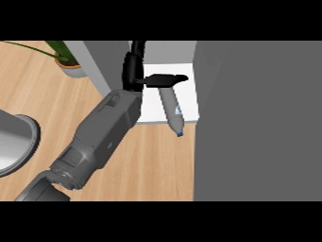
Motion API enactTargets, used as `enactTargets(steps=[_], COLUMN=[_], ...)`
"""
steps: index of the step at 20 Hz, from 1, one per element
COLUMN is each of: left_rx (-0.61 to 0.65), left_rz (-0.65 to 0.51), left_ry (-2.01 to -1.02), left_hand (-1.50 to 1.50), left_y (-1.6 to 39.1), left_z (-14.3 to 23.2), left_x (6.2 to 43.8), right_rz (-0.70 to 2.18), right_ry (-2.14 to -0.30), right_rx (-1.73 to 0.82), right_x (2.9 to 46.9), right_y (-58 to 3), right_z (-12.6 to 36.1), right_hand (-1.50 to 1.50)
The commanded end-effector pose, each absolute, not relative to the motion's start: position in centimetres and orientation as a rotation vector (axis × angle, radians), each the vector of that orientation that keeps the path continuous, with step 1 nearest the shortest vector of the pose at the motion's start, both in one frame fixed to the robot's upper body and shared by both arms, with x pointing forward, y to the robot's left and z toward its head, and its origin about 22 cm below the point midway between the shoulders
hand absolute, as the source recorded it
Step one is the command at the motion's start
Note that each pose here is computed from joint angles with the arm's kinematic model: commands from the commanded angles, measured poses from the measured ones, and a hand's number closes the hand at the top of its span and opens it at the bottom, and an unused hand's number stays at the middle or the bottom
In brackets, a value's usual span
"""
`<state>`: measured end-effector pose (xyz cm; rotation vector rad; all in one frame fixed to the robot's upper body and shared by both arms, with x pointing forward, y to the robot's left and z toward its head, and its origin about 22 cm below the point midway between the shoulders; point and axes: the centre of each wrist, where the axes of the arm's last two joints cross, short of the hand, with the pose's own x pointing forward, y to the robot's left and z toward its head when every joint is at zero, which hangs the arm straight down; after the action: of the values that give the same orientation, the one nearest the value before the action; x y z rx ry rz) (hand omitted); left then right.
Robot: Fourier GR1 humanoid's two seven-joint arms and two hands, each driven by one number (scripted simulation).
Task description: Pick up the bottled water, place it into the cabinet and close the cabinet
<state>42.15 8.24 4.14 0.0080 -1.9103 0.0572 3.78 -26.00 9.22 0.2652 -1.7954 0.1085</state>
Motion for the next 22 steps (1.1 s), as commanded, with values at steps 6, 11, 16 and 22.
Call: enactTargets(steps=[6,11,16,22], left_rx=[-0.278,-0.431,-0.506,-0.517], left_rz=[0.058,0.062,0.059,0.052], left_ry=[-1.864,-1.905,-1.906,-1.882], left_hand=[-1.50,-1.50,-1.50,1.50], left_y=[6.8,5.4,5.7,8.4], left_z=[0.9,1.7,1.4,1.6], left_x=[36.7,33.7,29.3,26.0], right_rz=[0.128,0.104,0.126,0.283], right_ry=[-1.834,-1.846,-1.831,-1.798], right_rx=[0.258,0.229,0.214,0.322], right_x=[3.6,4.1,3.3,3.1], right_y=[-25.1,-25.1,-25.5,-24.9], right_z=[11.7,12.6,12.1,12.7], right_hand=[-1.50,-1.50,-1.50,-1.50])
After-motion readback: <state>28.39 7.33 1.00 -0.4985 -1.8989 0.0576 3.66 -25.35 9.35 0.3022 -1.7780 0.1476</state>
